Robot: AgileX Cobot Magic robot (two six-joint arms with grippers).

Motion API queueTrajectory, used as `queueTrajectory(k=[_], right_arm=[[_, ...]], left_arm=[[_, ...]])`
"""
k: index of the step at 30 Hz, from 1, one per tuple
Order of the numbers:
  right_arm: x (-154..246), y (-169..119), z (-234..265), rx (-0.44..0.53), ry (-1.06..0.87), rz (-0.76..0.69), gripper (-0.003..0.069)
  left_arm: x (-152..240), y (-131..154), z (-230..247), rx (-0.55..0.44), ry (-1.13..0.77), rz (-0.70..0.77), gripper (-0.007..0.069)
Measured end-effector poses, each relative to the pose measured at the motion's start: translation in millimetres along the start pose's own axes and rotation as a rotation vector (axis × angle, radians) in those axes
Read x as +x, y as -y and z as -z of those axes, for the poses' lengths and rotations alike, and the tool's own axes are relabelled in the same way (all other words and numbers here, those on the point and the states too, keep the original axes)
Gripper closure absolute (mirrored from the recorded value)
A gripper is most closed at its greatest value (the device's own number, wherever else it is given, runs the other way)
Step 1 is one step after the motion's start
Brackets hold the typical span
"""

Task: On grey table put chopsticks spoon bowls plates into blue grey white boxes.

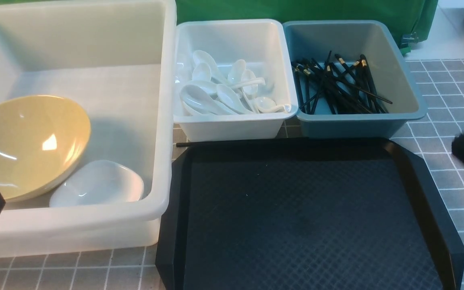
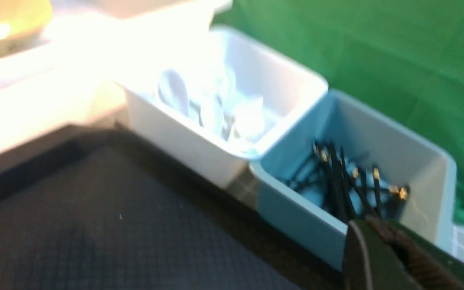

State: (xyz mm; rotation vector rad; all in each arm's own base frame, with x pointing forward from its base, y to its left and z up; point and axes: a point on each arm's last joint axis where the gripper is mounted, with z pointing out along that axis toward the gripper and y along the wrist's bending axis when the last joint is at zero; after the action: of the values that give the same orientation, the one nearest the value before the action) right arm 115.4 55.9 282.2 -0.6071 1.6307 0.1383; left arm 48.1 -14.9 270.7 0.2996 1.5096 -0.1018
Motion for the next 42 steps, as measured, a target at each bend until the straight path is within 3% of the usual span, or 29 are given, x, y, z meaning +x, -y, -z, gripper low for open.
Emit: queueTrajectory(k=[7,9,15,20,24,28,33,37,42], right_arm=[[79.1,-25.0,9.0,-0.023,0.075,-0.033,0.0624],[84.0,-26.4,9.9,-0.027,0.062,-0.044,0.0624],[113.3,-31.5,13.2,-0.067,-0.232,-0.061,0.0624],[117.9,-30.7,19.7,-0.052,-0.281,-0.094,0.0624],[114.8,-22.2,35.1,0.067,-0.206,-0.170,0.0624],[109.3,-12.8,53.7,0.252,-0.056,-0.200,0.0624],[112.2,-6.1,59.9,0.402,-0.065,-0.229,0.0624],[117.5,-4.4,61.7,0.458,-0.119,-0.262,0.0624],[121.1,-5.3,62.2,0.458,-0.154,-0.295,0.0624]], left_arm=[[0.7,0.3,0.0,0.003,-0.008,0.000,0.0610],[0.7,0.3,0.0,0.003,-0.008,0.000,0.0610],[0.7,0.2,0.0,0.003,-0.007,0.000,0.0610],[0.7,0.2,0.0,0.003,-0.008,-0.001,0.0610],[0.7,0.2,0.0,0.003,-0.008,-0.002,0.0610],[0.7,0.2,0.0,0.002,-0.008,-0.003,0.0610],[1.2,0.4,0.0,0.004,-0.013,-0.004,0.0610],[2.4,0.8,0.0,0.009,-0.026,-0.004,0.0610],[3.8,1.3,0.1,0.015,-0.042,-0.004,0.0610]])
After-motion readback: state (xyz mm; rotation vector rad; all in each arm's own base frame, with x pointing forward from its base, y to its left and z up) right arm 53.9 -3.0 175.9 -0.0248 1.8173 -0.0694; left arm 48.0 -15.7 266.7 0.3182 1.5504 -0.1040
